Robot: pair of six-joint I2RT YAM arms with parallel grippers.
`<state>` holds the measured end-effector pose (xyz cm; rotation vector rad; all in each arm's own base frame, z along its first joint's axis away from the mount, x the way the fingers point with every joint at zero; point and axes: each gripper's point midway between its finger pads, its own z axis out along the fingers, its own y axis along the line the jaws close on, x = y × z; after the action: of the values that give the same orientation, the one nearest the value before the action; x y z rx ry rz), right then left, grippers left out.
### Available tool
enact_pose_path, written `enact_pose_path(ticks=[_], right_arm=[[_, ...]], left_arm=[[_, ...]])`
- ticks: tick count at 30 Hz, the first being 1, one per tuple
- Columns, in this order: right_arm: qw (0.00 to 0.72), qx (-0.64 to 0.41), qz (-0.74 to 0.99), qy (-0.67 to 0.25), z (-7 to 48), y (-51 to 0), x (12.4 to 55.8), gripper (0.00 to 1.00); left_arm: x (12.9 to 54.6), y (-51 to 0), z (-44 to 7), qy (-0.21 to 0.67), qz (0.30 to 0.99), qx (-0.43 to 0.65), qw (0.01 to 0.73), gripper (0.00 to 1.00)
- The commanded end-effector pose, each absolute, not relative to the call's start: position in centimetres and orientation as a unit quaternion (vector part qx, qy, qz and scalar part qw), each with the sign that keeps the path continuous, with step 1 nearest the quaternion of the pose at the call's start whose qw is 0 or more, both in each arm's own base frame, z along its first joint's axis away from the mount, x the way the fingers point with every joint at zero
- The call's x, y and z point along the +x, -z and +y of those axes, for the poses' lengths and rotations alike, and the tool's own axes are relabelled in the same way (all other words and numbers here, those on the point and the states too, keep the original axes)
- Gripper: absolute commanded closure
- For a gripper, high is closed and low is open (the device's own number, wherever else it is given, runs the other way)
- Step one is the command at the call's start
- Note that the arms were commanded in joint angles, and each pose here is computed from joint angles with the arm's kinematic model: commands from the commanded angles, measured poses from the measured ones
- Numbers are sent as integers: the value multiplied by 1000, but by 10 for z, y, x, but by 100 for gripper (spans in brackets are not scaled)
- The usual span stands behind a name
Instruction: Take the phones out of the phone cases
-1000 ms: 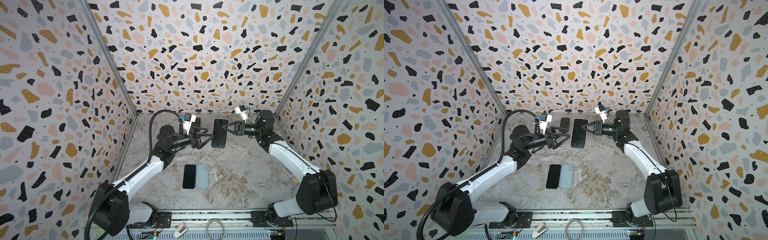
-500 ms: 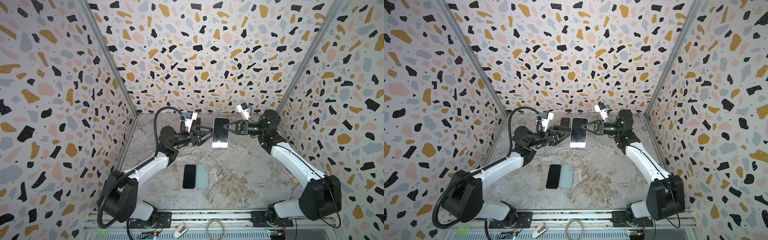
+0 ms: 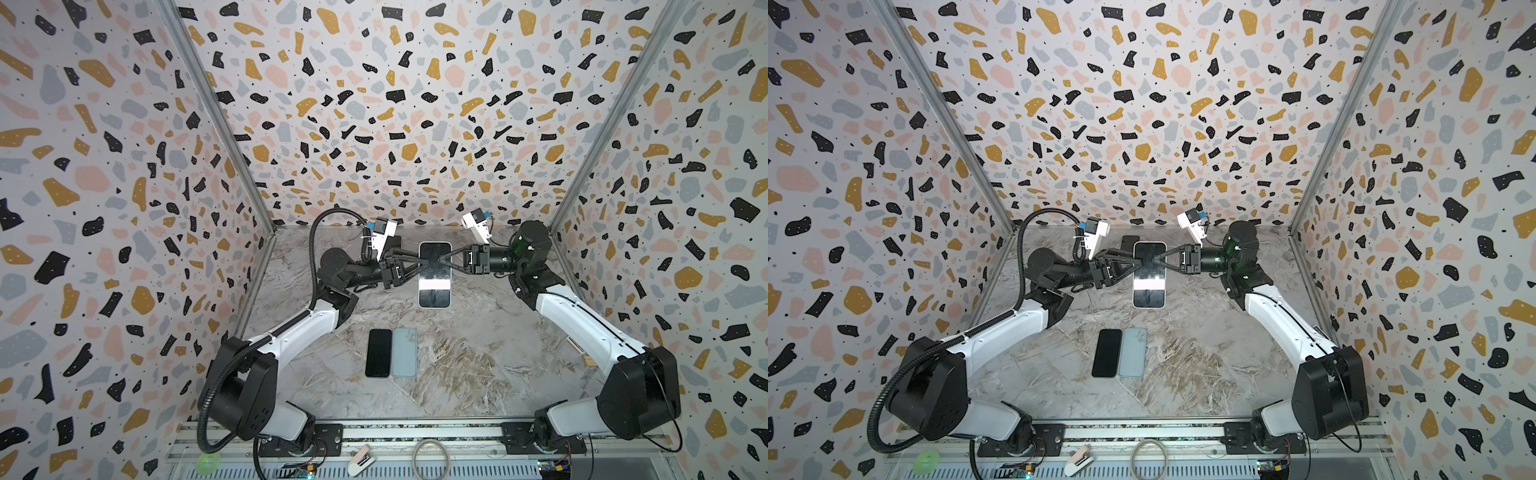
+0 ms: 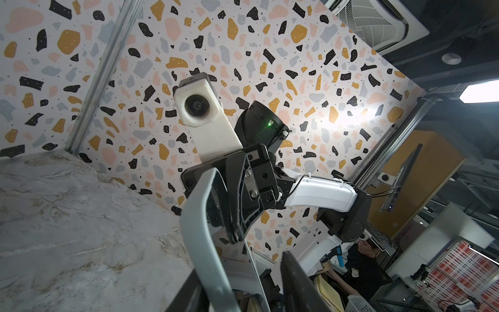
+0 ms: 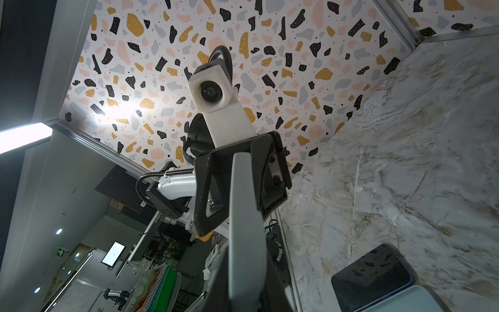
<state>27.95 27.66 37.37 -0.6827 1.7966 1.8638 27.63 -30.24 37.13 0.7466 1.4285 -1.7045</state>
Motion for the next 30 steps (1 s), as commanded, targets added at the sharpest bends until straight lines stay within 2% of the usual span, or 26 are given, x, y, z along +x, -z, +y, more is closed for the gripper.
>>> enact_pose_path(ticks=[1, 24, 25, 26, 28, 29, 30], right_arm=[[251, -277, 632, -679, 277, -392, 270, 100], [247, -287, 642, -667, 281, -379, 271, 100], [250, -287, 642, -666, 280, -380, 272, 97], [251, -286, 642, -665, 280, -381, 272, 87], [262, -280, 646, -660, 279, -382, 275, 63], [272, -273, 650, -655, 277, -382, 278, 47], [282, -266, 655, -648, 274, -382, 281, 34]], left_arm=[[269, -386, -304, 665, 540, 325, 401, 61], [270, -376, -312, 654, 555, 340, 386, 100], [271, -376, -312, 653, 556, 339, 386, 100], [271, -376, -312, 653, 557, 338, 386, 100], [273, -377, -312, 652, 559, 334, 387, 100], [273, -380, -312, 652, 558, 332, 392, 100], [275, -382, -311, 651, 560, 327, 396, 100]])
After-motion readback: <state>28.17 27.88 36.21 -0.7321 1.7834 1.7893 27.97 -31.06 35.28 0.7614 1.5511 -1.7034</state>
